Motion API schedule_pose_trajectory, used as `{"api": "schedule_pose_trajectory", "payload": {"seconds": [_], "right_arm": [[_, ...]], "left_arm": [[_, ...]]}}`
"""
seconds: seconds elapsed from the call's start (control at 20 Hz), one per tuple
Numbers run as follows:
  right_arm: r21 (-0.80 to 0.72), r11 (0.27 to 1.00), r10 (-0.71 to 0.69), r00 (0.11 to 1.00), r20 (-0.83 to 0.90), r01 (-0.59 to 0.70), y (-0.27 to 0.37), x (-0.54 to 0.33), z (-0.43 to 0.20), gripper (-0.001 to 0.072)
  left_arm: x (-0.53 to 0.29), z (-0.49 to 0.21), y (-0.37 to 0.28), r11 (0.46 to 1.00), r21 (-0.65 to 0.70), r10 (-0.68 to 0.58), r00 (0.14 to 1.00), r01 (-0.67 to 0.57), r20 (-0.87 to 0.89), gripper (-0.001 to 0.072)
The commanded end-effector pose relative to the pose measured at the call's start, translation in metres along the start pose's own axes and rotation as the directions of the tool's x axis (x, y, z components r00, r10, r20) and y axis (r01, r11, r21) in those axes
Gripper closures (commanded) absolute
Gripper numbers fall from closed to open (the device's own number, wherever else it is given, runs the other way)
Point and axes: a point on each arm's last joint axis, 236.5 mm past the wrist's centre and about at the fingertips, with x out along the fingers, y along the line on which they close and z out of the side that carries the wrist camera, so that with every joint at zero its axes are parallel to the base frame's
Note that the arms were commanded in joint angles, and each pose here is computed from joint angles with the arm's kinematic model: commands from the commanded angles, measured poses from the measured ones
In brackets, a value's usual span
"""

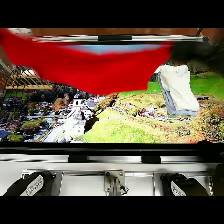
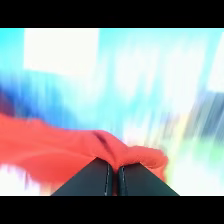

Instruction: Fold the shirts.

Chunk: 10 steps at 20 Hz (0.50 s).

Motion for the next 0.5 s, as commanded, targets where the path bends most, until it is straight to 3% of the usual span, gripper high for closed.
{"api": "schedule_pose_trajectory", "payload": {"seconds": [0.0,0.2,0.45], "right_arm": [[-0.126,0.989,-0.015,0.887,0.462,0.083,0.032,-0.144,0.142,0.0643],[-0.113,0.99,-0.025,0.887,0.461,0.086,0.046,-0.201,0.135,0.0643],[-0.062,0.991,-0.093,0.948,0.306,0.118,0.034,-0.202,0.094,0.0643]], "left_arm": [[-0.148,0.156,-0.092,0.989,0.141,-0.036,0.861,-0.042,0.507,0.0676],[-0.201,0.143,-0.14,0.982,0.19,-0.078,0.873,-0.017,0.481,0.0676],[-0.189,0.083,-0.11,0.979,0.165,0.077,0.968,-0.118,0.24,0.0676]]}}
